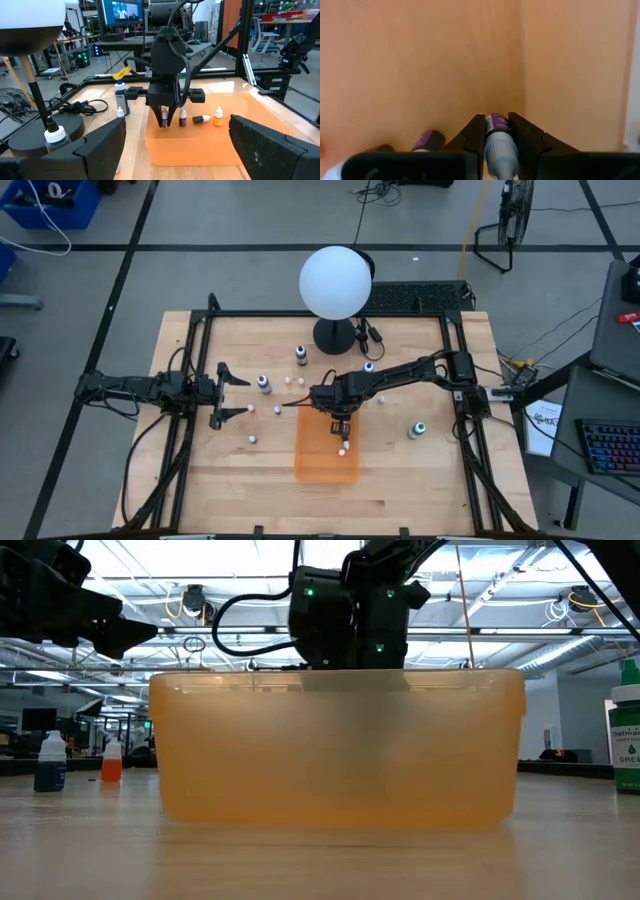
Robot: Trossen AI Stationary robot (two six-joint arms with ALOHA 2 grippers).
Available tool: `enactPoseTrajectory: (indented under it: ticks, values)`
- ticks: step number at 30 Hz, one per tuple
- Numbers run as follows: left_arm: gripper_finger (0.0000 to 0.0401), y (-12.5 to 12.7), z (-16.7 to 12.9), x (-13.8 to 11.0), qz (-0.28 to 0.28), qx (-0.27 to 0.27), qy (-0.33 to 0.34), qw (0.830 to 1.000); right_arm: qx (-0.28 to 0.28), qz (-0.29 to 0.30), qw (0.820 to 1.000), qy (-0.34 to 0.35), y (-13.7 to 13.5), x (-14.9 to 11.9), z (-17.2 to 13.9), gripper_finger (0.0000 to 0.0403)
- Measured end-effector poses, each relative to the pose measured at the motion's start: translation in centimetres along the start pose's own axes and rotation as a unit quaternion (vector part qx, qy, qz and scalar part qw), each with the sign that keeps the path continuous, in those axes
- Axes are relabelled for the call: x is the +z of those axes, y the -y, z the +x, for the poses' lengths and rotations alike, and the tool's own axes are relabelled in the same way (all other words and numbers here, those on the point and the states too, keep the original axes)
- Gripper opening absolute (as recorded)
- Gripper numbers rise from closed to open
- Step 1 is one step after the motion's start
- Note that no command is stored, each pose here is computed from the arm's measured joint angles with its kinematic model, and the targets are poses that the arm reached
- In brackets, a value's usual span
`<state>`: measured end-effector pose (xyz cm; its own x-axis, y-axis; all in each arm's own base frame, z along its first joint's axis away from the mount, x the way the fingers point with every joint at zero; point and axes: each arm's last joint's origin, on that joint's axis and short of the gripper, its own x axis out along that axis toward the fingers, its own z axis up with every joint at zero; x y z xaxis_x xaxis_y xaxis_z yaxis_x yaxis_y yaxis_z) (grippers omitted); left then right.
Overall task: Pick & Place food coloring
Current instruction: Put the small purple food coloring bottle into the orange bin, then put the small green food coloring bottle into the orange bin
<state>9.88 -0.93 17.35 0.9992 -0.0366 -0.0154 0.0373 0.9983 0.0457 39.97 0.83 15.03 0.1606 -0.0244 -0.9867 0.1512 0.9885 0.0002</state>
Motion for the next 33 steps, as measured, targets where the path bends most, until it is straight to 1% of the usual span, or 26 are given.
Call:
enactPoseTrajectory:
  ticks: [4, 8, 17, 21, 23, 33]
  values:
    - [0.0351, 0.0, 0.0, 0.0, 0.0, 0.0, 0.0, 1.0, 0.001, 0.002, 1.0, 0.003, 0.0, 0.1, 0.0, 0.0059]
    - [0.0351, 0.0, 0.0, 0.0, 0.0, 0.0, 0.0, 1.0, 0.003, 0.013, 1.0, 0.007, -0.1, 0.1, 0.0, 0.0081]
    - [0.0351, 0.0, 0.0, 0.0, 0.0, 0.0, 0.0, 1.0, 0.01, -0.002, 1.0, 0.011, -1.3, 0.0, 0.2, 0.0087]
    - [0.0351, 0.0, 0.0, 0.0, 0.0, 0.0, 0.0, 1.0, 0.017, -0.008, 1.0, 0.011, -1.8, -0.1, 0.2, 0.0096]
    - [0.0351, 0.0, 0.0, 0.0, 0.0, 0.0, 0.0, 1.0, 0.025, -0.009, 1.0, 0.012, -1.9, -0.1, 0.2, 0.0104]
    - [0.0351, 0.0, 0.0, 0.0, 0.0, 0.0, 0.0, 1.0, 0.029, -0.008, 0.999, 0.035, -2.0, 0.4, 0.0, 0.0165]
